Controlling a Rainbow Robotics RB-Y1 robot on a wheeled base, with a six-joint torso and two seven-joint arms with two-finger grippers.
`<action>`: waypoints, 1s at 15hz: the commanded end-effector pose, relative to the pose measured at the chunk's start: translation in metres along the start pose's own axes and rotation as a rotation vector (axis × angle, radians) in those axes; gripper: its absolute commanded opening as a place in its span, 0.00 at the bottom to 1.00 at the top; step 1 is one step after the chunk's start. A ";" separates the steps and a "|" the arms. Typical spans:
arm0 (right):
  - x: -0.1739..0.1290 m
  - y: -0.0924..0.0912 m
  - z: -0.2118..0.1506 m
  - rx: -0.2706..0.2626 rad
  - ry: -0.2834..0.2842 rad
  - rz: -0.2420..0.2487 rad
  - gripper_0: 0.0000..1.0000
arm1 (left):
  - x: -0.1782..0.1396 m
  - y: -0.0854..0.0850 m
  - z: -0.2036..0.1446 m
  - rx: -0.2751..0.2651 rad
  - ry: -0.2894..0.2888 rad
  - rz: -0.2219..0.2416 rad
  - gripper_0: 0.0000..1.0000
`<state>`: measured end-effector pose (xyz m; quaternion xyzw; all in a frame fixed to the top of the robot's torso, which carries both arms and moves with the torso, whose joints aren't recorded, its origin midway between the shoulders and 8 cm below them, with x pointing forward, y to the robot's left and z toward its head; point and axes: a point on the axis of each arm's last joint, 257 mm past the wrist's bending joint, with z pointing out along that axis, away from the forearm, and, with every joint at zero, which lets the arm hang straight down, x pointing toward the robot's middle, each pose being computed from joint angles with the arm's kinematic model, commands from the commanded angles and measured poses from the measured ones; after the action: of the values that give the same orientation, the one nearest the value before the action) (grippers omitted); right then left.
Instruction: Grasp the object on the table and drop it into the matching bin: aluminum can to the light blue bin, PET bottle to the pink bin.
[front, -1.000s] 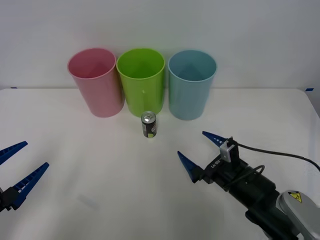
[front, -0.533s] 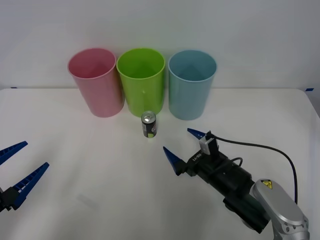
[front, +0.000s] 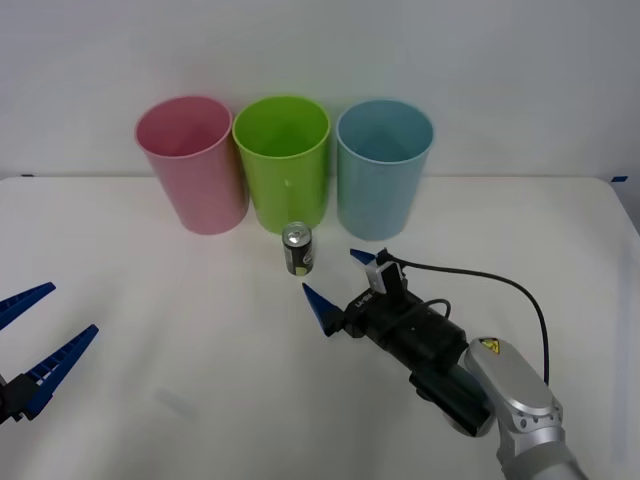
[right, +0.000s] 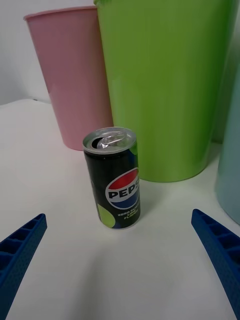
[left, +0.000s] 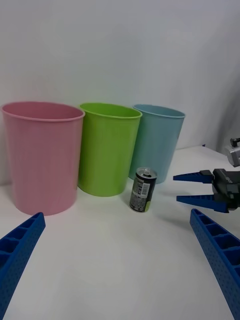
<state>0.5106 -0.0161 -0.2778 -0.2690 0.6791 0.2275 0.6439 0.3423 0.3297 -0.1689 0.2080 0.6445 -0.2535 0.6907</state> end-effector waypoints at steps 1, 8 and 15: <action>-0.001 0.002 0.015 0.005 0.007 -0.002 1.00 | 0.000 0.000 0.000 0.000 0.000 0.000 1.00; -0.005 0.002 0.050 0.032 0.027 0.001 1.00 | 0.000 0.000 0.000 0.000 0.000 0.000 1.00; -0.013 0.003 0.077 0.058 0.044 -0.004 1.00 | 0.000 0.000 0.000 0.000 0.000 0.000 1.00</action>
<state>0.5662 0.0352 -0.2714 -0.2566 0.6992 0.2021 0.6359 0.3423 0.3297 -0.1689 0.2080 0.6445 -0.2535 0.6907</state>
